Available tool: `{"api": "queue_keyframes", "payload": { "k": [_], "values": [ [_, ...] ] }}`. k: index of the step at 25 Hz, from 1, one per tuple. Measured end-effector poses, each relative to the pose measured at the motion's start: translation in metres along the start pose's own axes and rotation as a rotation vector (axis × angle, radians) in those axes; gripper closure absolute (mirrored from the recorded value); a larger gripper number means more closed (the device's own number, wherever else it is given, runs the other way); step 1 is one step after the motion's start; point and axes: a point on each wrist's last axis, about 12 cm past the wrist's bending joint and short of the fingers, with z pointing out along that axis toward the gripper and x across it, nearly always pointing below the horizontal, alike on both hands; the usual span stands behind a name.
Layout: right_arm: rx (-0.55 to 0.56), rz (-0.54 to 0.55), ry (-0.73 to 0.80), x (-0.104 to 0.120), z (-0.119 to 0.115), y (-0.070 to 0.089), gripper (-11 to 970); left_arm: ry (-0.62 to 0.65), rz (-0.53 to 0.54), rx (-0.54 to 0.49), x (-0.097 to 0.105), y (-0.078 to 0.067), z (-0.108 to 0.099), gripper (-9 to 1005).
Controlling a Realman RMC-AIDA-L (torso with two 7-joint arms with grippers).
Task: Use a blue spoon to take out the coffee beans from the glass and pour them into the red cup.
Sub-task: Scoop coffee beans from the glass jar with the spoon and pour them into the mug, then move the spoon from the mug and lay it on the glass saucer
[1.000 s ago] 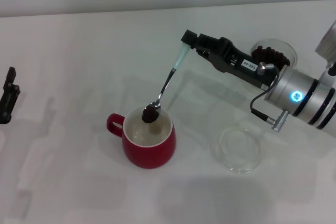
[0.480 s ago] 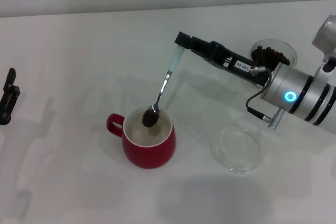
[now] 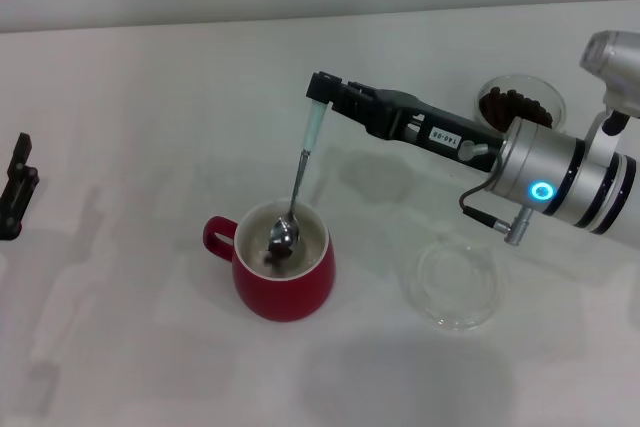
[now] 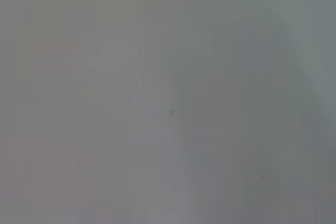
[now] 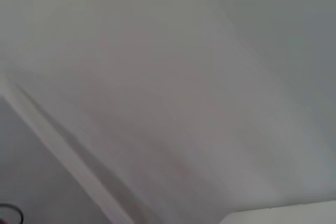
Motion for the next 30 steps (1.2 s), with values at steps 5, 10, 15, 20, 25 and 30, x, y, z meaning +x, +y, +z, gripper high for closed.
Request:
{"api": "queue_keyframes", "payload": {
  "k": [5, 10, 15, 20, 25, 30],
  "values": [
    [-0.039, -0.091, 0.000, -0.003, 0.000, 0.004, 760, 0.001, -0.002, 0.000, 0.000, 0.000, 0.000, 314],
    [-0.050, -0.125, -0.026, -0.005, -0.002, 0.005, 759, 0.002, -0.001, -0.001, 0.000, 0.000, -0.001, 314],
    [-0.076, -0.157, -0.041, -0.006, -0.003, 0.008, 758, 0.006, 0.002, -0.002, 0.001, 0.001, -0.002, 314],
    [-0.067, -0.101, -0.066, -0.007, -0.004, 0.008, 757, 0.002, 0.004, 0.001, 0.000, 0.001, 0.000, 314],
    [-0.053, 0.045, -0.110, -0.007, -0.012, 0.006, 756, 0.001, 0.005, 0.001, 0.000, 0.001, 0.001, 314],
    [-0.055, 0.134, -0.150, -0.009, -0.029, 0.005, 754, 0.009, 0.004, -0.004, 0.001, 0.001, 0.001, 314]
  ]
}}
